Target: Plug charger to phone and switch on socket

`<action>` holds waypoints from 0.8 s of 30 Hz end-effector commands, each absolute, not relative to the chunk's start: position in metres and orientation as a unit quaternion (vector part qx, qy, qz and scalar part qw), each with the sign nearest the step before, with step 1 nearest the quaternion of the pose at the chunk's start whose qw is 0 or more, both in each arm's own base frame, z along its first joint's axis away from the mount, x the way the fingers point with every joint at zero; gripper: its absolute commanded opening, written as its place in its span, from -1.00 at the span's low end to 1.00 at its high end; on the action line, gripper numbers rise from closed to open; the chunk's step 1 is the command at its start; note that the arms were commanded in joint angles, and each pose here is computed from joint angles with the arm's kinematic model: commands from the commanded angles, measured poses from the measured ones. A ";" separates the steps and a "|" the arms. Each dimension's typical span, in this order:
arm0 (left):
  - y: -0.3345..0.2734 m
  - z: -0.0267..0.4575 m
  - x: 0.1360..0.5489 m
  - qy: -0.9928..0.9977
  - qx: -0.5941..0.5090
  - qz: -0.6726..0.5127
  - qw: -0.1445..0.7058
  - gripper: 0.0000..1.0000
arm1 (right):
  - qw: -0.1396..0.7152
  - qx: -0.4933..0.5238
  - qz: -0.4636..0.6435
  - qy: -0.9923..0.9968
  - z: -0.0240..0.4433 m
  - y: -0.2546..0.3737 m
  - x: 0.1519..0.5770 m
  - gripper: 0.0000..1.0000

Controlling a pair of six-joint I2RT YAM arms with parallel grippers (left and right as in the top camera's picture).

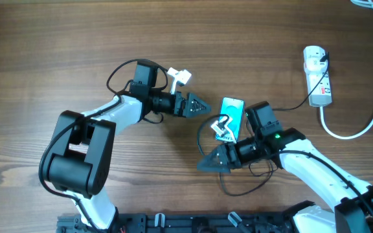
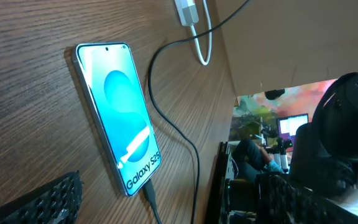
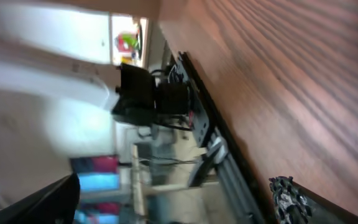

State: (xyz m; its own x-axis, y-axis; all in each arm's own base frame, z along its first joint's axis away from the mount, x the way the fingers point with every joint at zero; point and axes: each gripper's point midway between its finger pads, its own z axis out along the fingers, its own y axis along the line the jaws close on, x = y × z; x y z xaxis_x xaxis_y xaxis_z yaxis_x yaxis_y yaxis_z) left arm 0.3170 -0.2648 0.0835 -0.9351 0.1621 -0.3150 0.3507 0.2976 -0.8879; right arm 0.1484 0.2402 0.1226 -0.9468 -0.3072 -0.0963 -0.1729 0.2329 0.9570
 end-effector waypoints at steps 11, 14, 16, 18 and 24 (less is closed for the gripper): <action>-0.265 0.083 0.317 0.800 0.162 -0.571 0.084 1.00 | 0.351 -0.410 -0.428 -0.725 0.107 0.238 0.174 0.99; -0.265 0.084 0.317 0.800 0.162 -0.571 0.084 1.00 | 0.333 -0.431 -0.430 -0.720 0.105 0.239 0.186 0.99; -0.265 0.083 0.317 0.800 0.162 -0.571 0.084 1.00 | 0.327 -0.433 -0.429 -0.722 0.104 0.239 0.187 0.99; -0.265 0.084 0.317 0.800 0.162 -0.571 0.084 1.00 | 0.322 -0.436 -0.427 -0.724 0.102 0.238 0.189 1.00; -0.265 0.084 0.317 0.800 0.162 -0.571 0.084 1.00 | 0.309 -0.413 -0.436 -0.738 0.102 0.238 0.188 0.99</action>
